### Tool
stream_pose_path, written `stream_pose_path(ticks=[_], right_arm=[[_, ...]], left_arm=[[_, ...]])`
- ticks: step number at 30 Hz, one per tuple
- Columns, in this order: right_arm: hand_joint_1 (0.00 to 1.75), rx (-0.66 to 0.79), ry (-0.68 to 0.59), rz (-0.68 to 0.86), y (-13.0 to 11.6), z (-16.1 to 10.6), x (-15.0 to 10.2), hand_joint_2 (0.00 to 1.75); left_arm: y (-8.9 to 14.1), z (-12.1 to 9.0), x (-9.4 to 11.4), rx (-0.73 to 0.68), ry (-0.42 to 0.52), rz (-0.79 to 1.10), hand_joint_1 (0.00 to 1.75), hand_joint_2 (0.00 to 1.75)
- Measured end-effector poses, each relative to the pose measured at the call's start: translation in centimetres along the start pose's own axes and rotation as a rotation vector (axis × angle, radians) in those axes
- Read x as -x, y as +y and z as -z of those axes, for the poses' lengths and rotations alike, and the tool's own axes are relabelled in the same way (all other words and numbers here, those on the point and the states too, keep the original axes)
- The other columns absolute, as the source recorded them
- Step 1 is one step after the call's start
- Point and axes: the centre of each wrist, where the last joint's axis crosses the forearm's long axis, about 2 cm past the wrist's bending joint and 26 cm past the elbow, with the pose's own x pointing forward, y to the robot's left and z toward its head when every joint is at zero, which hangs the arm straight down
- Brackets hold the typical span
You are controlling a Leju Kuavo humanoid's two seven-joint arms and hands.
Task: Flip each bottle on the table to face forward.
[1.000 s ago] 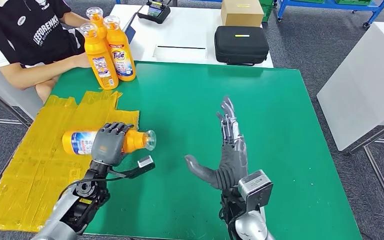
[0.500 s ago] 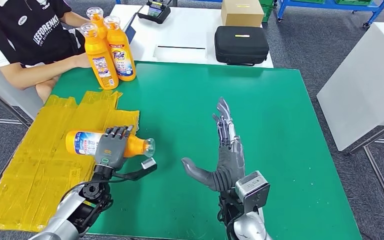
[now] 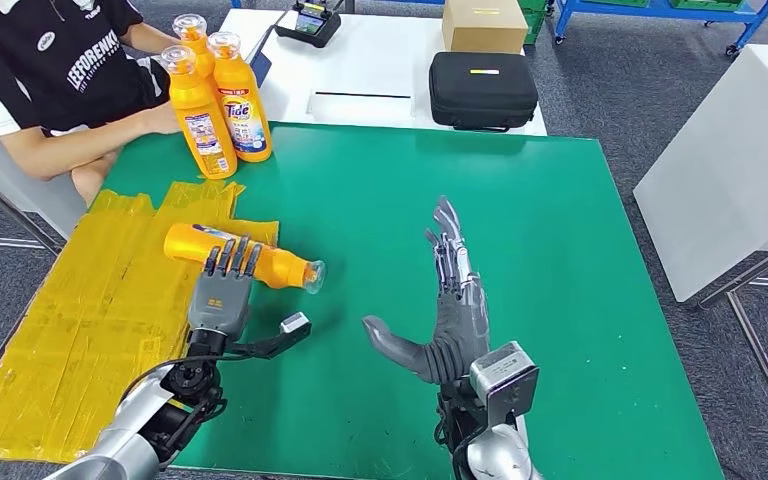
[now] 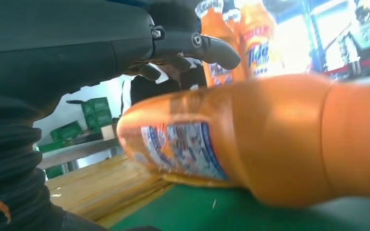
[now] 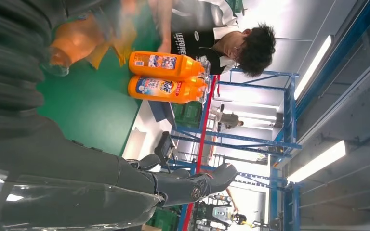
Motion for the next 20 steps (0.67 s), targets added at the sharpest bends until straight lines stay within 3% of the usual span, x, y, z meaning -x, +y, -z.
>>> stream_pose_path(ticks=[12,16,20], right_arm=[[0.00,0.000,0.025,-0.009,0.2,-0.6,0.3,1.75],[0.00,0.007,0.036,-0.011,0.1,-0.8,0.3,1.75],[0.00,0.032,0.045,-0.002,-0.2,-0.9,0.4,1.75]], left_arm=[[-0.1,0.0,-0.4,0.039,0.039,-0.032,0.00,1.75],[0.4,0.1,-0.9,-0.003,-0.035,-0.373,0.00,1.75],[2.4,0.3,-2.1,-0.122,-0.114,-0.737,0.00,1.75]])
